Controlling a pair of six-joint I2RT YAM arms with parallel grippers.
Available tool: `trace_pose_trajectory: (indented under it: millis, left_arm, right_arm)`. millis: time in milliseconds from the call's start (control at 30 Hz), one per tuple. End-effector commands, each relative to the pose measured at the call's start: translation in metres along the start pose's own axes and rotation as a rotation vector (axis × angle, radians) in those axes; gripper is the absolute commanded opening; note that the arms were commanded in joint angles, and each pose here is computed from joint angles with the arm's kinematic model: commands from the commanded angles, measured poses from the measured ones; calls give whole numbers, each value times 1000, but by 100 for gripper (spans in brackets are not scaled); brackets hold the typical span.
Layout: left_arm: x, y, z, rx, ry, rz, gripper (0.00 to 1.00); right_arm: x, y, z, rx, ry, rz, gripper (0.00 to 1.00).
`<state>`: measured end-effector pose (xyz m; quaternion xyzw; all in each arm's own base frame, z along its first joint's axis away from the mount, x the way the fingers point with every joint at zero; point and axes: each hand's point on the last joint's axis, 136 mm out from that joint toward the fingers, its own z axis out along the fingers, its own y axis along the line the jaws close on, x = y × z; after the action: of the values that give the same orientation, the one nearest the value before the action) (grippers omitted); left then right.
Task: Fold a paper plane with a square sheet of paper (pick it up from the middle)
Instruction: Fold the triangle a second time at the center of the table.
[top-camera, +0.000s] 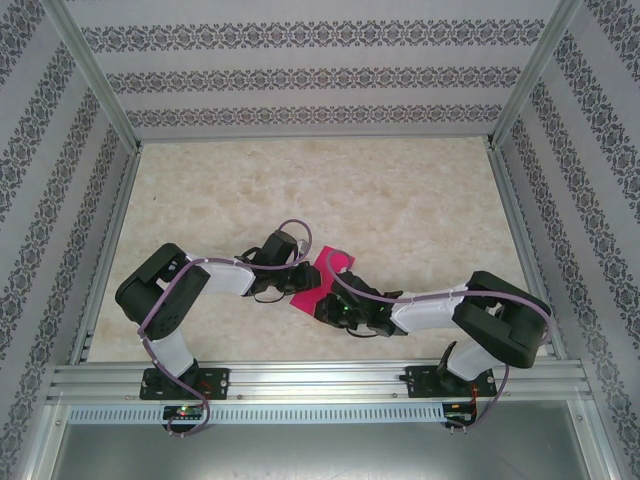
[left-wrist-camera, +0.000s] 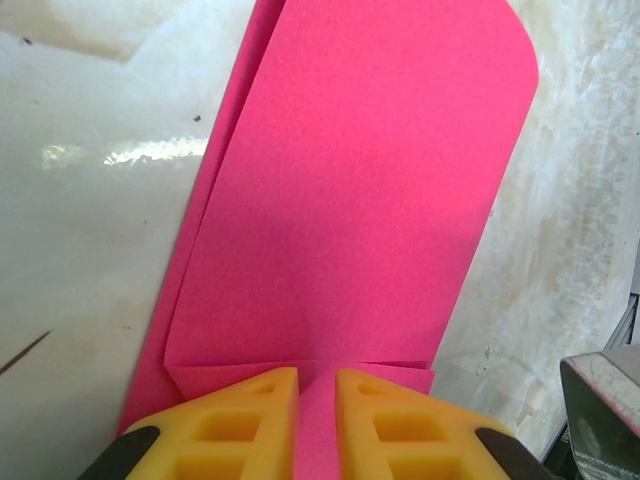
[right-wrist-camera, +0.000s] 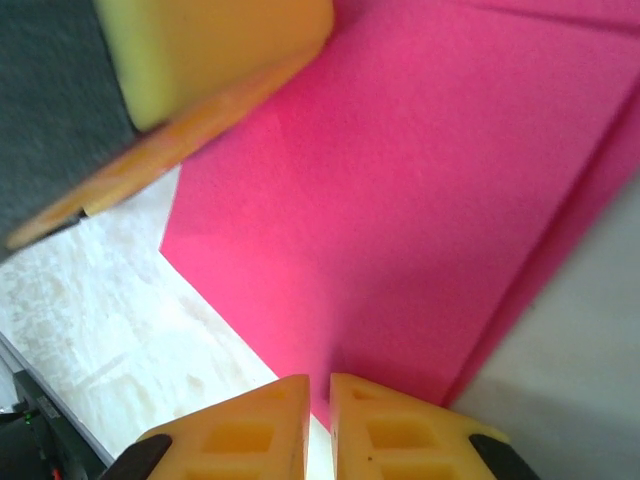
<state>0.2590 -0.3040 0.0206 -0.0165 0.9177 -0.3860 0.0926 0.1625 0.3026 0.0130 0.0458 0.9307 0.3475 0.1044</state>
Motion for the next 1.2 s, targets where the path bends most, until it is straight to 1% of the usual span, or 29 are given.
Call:
trace_pose_trajectory:
  millis: [0,133,233,300,367,400,467,533,567,667,733,833,933,1067,1167]
  left_arm:
    - [26,56,2,-195,46,-80,20]
    - [26,57,-1,-207,39,-85,20]
    - [22,49,-3,-192,36,-72,20]
    - [18,38,-6,-160,30,-61,21]
    - [12,19,-12,-119,25,-34,23]
    - [8,10,-16,-104,21,-22,24]
    - [2,-4,-26,-92,6,5,26]
    - [-6,-14,-36,-104,-17,31,29]
    - [-9,-18,-42,-117,-28,41,30]
    - [-17,-27,-56,-142,-54,61,32]
    - [-20,-31,-64,-153,-70,58,33]
    - [-21,-33,-75,-167,-96,42,33]
    - [-18,-29,-85,-183,-121,36,33]
    - [-12,-20,-96,-207,-146,26,34]
    - [-9,-20,-104,-203,-161,28,35]
  right_arm:
    - [40,-51,-9,193,136,33,16]
    - [44,-49,-17,198,155,26,16]
    - [41,-48,-25,209,147,11,17]
    - [32,-34,-33,182,109,-25,19]
    - [16,-20,-48,175,39,-65,22]
    - [6,-15,-57,176,-4,-78,28]
    - [-10,-11,-72,178,-83,-85,35]
    - [-25,-20,-83,200,-141,-56,39]
    - [-32,-27,-87,206,-153,-35,41]
    - [-46,-40,-96,191,-175,-3,41]
    - [-54,-45,-101,179,-198,10,44]
    - [-63,-44,-103,136,-224,27,48]
    - [-67,-39,-99,101,-221,19,52]
    - [-63,-27,-90,32,-194,19,57]
    - [-62,-20,-85,-4,-194,16,58]
